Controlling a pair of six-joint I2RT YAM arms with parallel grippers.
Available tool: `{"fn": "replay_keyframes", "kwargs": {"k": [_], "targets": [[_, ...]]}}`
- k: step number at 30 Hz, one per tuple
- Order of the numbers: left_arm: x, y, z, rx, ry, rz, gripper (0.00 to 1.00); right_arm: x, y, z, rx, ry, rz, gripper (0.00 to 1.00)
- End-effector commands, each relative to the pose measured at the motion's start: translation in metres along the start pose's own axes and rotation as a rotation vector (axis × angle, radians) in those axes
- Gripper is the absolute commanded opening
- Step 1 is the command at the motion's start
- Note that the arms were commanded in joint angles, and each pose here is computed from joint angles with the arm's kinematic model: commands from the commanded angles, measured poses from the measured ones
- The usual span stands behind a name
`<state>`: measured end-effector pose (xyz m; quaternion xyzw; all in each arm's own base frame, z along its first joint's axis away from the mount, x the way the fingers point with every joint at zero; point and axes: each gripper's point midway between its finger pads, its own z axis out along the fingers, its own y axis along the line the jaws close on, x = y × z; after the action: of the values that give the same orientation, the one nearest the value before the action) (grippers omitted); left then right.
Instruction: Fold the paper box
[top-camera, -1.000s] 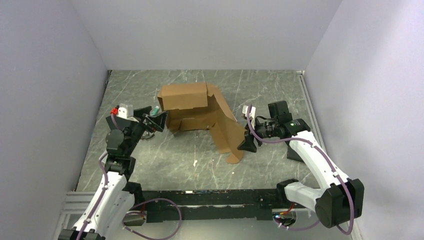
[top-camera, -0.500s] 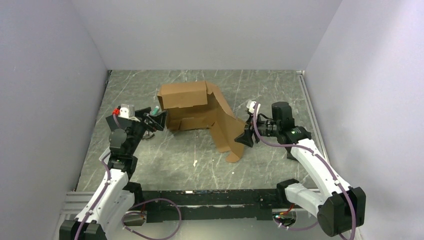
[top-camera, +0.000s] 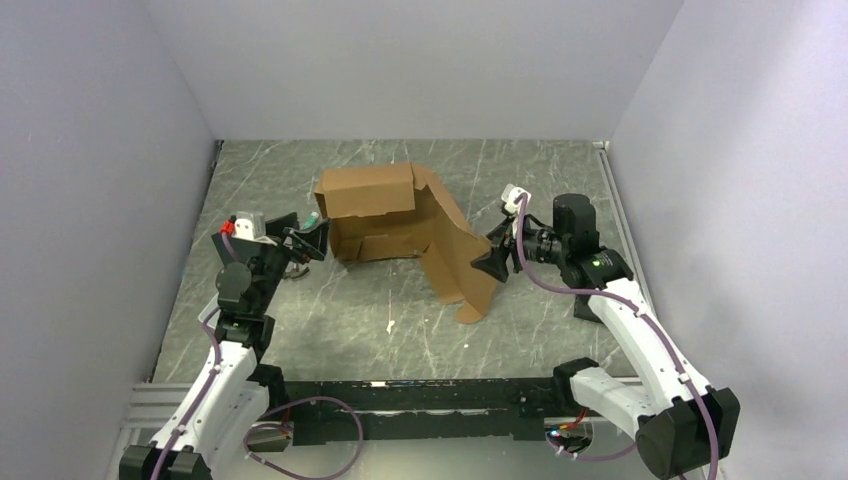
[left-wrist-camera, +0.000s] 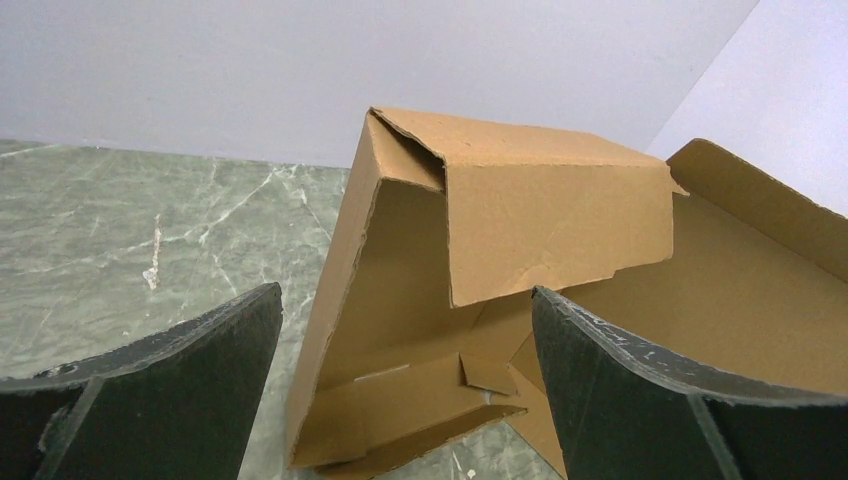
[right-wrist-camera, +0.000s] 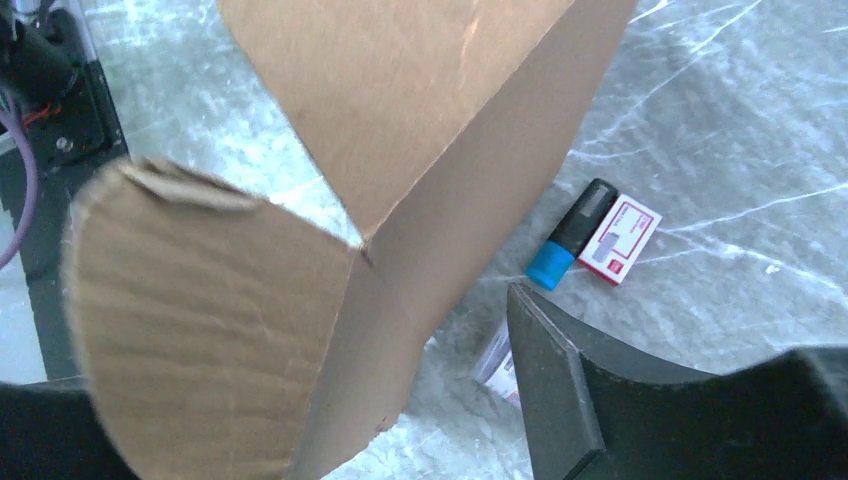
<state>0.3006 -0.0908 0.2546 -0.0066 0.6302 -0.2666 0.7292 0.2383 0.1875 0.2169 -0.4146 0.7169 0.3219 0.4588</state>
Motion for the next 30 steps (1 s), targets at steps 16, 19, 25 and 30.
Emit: {"fn": "replay_keyframes", "kwargs": {"k": [16,19,25,30], "targets": [[-0.009,0.007,0.001,-0.034,-0.036,0.049,0.99,-0.043,-0.005,-0.013,0.070,-0.092,-0.020,0.05],[-0.008,0.008,0.002,-0.039,-0.034,0.058,0.99,-0.043,-0.001,-0.013,0.049,-0.094,-0.023,0.03],[-0.011,0.009,0.002,-0.041,-0.047,0.073,0.99,-0.040,-0.001,-0.013,0.060,-0.090,-0.022,0.02],[-0.030,0.015,-0.010,-0.103,-0.129,0.085,0.99,-0.035,-0.016,-0.014,0.143,-0.077,-0.011,0.01]]}}
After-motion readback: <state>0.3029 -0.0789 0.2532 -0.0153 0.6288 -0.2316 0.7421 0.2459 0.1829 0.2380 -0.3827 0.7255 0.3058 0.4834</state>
